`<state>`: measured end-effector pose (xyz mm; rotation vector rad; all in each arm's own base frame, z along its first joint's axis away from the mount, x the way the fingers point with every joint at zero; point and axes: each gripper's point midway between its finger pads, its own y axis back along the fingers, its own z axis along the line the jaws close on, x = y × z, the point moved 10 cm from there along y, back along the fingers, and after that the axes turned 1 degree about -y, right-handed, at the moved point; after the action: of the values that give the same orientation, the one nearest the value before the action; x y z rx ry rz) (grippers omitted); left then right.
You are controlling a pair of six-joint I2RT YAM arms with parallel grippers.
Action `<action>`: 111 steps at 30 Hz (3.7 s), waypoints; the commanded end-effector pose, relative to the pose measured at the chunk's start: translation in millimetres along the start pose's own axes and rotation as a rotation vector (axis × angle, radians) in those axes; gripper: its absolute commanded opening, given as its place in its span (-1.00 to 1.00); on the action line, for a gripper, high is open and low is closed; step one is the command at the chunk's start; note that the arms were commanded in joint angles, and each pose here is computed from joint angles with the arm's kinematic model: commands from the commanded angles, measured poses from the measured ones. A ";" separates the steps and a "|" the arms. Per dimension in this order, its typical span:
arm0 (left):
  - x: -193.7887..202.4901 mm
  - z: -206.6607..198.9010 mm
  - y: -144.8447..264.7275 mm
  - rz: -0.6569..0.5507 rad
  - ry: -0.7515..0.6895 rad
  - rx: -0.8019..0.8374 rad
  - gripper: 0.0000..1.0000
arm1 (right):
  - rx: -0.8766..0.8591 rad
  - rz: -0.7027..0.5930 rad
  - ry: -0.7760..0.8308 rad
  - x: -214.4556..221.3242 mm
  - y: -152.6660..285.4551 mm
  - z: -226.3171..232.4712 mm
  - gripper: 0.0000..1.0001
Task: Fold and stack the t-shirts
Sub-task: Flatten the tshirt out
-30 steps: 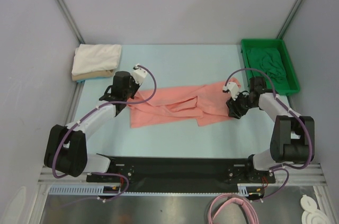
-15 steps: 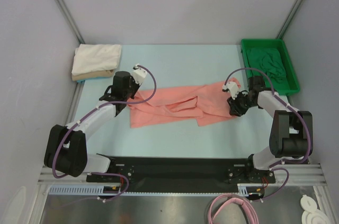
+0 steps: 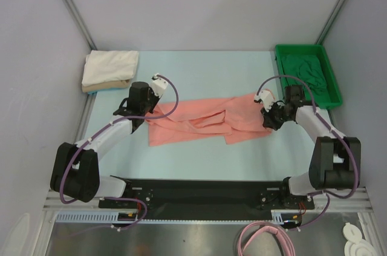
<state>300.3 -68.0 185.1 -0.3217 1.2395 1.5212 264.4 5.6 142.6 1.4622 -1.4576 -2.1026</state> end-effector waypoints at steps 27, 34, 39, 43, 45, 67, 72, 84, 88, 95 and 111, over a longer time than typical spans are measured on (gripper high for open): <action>-8.9 9.5 15.1 -0.077 0.023 -0.035 -0.99 | 0.230 -0.137 0.285 -17.8 61.0 41.2 -0.05; -8.6 9.4 12.6 -0.070 0.023 -0.036 -0.99 | 0.086 0.017 0.301 6.2 52.0 57.8 -0.01; -9.1 10.5 14.0 -0.073 0.024 -0.041 -0.99 | 0.042 0.065 0.279 13.8 39.6 56.6 -0.02; -8.4 10.0 13.4 -0.069 0.024 -0.039 -0.99 | 0.108 0.051 0.324 12.2 36.0 54.8 0.05; -8.8 10.4 13.1 -0.069 0.024 -0.042 -0.99 | 0.099 0.058 0.322 10.3 32.8 55.6 0.06; -6.1 9.5 9.3 -0.061 0.037 -0.022 -0.99 | 0.198 0.152 0.389 1.9 -5.2 49.6 0.08; -5.2 10.2 8.5 -0.053 0.036 -0.028 -0.99 | 0.223 0.178 0.423 5.9 -10.9 52.3 0.08; -5.0 9.6 6.4 -0.042 0.036 -0.027 -0.99 | 0.293 0.114 0.442 -6.4 1.6 52.2 -0.25; -4.8 10.0 7.0 -0.043 0.037 -0.027 -0.99 | 0.296 0.108 0.437 -7.9 3.5 52.9 -0.42; -4.5 9.7 8.0 -0.047 0.037 -0.026 -0.99 | 0.285 0.108 0.427 -10.2 3.9 54.7 -0.86; -13.5 23.6 22.4 -0.093 0.024 -0.098 -0.99 | 0.434 -0.117 0.408 -62.0 69.7 65.8 -1.00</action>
<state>295.9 -57.3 192.9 -0.3679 1.2217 1.5352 213.0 47.4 191.6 1.8620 -1.6688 -1.4361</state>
